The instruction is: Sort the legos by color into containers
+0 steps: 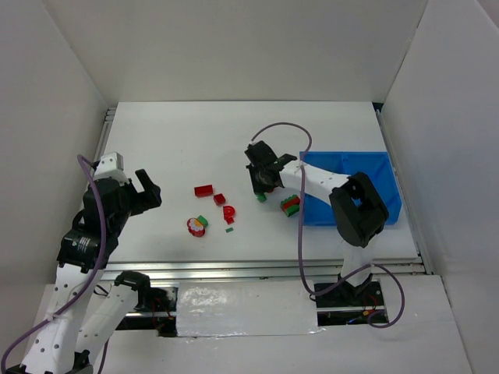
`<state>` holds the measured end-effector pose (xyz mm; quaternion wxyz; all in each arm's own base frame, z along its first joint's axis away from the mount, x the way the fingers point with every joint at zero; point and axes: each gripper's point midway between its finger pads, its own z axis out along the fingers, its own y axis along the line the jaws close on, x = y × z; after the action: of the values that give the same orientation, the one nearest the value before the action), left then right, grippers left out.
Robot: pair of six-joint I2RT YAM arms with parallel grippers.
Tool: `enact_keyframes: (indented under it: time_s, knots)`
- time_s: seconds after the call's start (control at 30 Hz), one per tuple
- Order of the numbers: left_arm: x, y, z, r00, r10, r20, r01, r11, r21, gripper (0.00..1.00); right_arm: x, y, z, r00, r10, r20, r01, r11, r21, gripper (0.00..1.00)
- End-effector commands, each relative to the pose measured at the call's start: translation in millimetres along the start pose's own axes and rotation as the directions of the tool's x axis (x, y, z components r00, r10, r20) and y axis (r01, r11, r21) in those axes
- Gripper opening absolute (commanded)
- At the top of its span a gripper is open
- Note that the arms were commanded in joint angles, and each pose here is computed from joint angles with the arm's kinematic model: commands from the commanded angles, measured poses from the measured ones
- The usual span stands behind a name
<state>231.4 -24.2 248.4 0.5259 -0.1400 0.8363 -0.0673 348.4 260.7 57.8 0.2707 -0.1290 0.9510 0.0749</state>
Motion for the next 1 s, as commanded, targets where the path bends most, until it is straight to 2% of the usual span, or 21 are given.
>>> enact_keyframes:
  time_s: [0.0,0.2,0.4,0.6,0.7,0.8,0.83,0.97]
  knots:
    - [-11,-5,1,0.999,0.006,0.043,-0.007,1.0,0.023,0.99,-8,7,-17,0.999,0.031,0.044,-0.029,0.999,-0.034,0.0]
    - [-11,-5,2,0.999,0.007,0.041,-0.008,1.0,0.02,1.0,-9,15,-22,0.998,0.049,0.047,-0.045,0.996,-0.074,0.0]
    - [-9,-5,4,1.0,0.009,0.029,-0.01,1.0,0.021,0.99,-22,15,-49,0.992,0.064,0.106,-0.054,0.994,-0.096,0.0]
    - [-9,-5,4,0.999,0.01,0.03,-0.011,1.0,0.023,1.0,-37,-10,-91,0.974,0.137,0.181,-0.132,0.99,-0.044,0.0]
    - [-8,-6,4,1.0,0.011,0.027,-0.011,1.0,0.025,1.0,-44,-48,-120,0.944,0.222,0.245,-0.232,0.973,0.013,0.0]
    - [-10,-6,3,0.999,0.009,0.033,-0.01,1.0,0.027,0.99,-49,-101,-151,0.881,0.34,0.329,-0.376,0.925,0.048,0.0]
    - [-9,-6,3,0.999,0.011,0.032,-0.012,1.0,0.029,0.99,-51,-129,-159,0.843,0.396,0.364,-0.449,0.89,0.072,0.0]
    - [-10,-7,2,0.999,0.009,0.035,-0.01,0.999,0.031,1.0,-47,-188,-184,0.761,0.453,0.464,-0.568,0.811,0.141,0.0]
